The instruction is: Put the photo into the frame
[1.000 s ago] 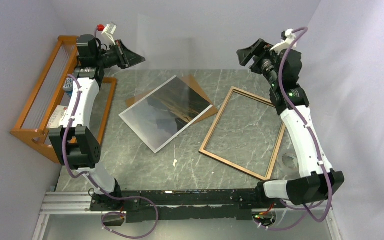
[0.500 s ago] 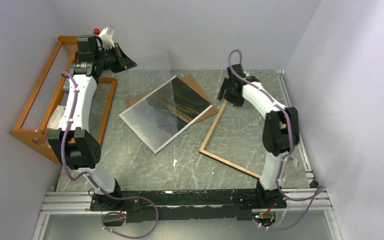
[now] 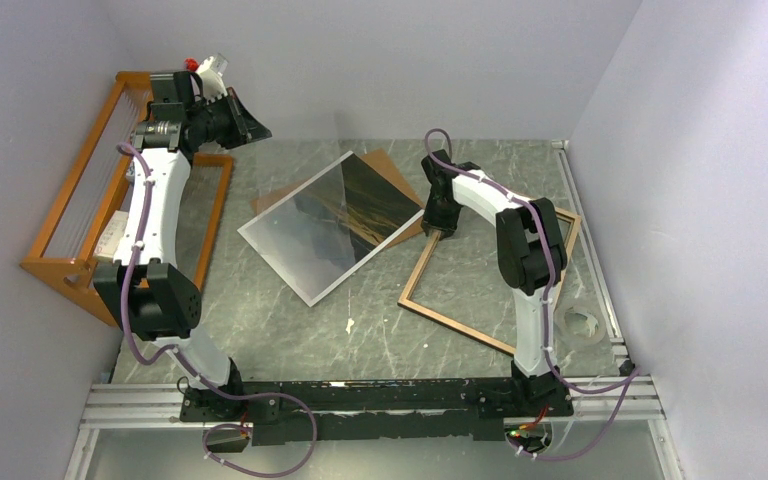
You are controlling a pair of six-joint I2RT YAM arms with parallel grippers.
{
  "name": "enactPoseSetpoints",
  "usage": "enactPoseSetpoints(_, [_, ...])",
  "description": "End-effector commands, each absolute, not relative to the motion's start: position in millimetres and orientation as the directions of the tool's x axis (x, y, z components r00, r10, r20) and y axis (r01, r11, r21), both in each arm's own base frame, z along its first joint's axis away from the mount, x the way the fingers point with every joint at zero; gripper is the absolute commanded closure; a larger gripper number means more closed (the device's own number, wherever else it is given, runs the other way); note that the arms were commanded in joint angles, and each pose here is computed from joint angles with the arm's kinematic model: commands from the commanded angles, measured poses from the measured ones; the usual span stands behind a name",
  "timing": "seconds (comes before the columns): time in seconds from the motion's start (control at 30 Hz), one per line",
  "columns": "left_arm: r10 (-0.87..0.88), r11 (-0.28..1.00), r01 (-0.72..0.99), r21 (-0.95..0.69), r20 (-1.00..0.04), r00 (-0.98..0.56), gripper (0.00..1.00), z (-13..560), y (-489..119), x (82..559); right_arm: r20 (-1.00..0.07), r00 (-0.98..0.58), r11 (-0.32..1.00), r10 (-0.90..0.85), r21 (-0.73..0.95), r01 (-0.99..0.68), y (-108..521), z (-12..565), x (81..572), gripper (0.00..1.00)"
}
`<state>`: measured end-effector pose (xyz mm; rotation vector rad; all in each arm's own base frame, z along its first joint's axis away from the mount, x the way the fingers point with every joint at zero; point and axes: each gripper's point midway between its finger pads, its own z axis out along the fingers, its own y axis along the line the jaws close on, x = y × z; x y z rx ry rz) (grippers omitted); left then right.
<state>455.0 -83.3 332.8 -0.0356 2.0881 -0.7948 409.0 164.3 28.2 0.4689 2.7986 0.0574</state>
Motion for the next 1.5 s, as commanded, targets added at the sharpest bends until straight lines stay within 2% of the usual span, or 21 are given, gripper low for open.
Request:
enactPoseSetpoints(0.0, [-0.290, 0.784, 0.329, -0.527, -0.779, -0.557, 0.97, 368.7, -88.7, 448.0, -0.271, -0.901, 0.941, 0.339, 0.111, 0.321, 171.7, 28.9, 411.2, 0.60])
enactPoseSetpoints(0.1, [-0.291, 0.777, 0.334, -0.533, -0.775, -0.561, 0.97, 369.5, -90.2, 448.0, -0.272, -0.901, 0.941, 0.339, 0.118, 0.318, 173.5, 27.8, 411.9, 0.63])
enactPoseSetpoints(0.27, [-0.295, 0.770, 0.336, -0.543, -0.769, -0.567, 0.97, 370.2, -91.9, 448.2, -0.285, -0.901, 0.944, 0.328, 0.142, 0.299, 182.3, 37.0, 415.6, 0.81])
enactPoseSetpoints(0.37, [-0.296, 0.770, 0.336, -0.542, -0.770, -0.565, 0.97, 372.6, -91.7, 447.5, -0.304, -0.898, 0.945, 0.318, 0.175, 0.275, 194.1, 51.4, 416.3, 0.83])
enactPoseSetpoints(0.6, [-0.296, 0.802, 0.296, -0.519, -0.776, -0.557, 0.97, 370.9, -83.8, 448.2, -0.370, -0.882, 0.945, 0.291, 0.258, 0.203, 229.0, 89.9, 413.7, 0.83])
enactPoseSetpoints(0.97, [-0.304, 0.833, 0.246, -0.496, -0.781, -0.545, 0.97, 371.8, -74.5, 449.7, -0.387, -0.898, 0.954, 0.210, 0.280, 0.103, 262.8, 83.0, 415.4, 0.80])
enactPoseSetpoints(1.07, [-0.306, 0.826, 0.257, -0.502, -0.782, -0.544, 0.97, 376.1, -76.5, 448.7, -0.368, -0.910, 0.950, 0.189, 0.304, 0.074, 277.8, 81.7, 416.1, 0.77])
enactPoseSetpoints(1.23, [-0.306, 0.816, 0.279, -0.506, -0.788, -0.534, 0.97, 385.8, -79.6, 445.6, -0.288, -0.939, 0.898, 0.188, 0.437, 0.046, 309.0, 79.1, 410.9, 0.72])
enactPoseSetpoints(1.47, [-0.308, 0.799, 0.311, -0.514, -0.795, -0.523, 0.97, 399.2, -84.4, 442.9, -0.262, -0.953, 0.898, 0.151, 0.440, 0.021, 317.4, 69.7, 414.6, 0.65])
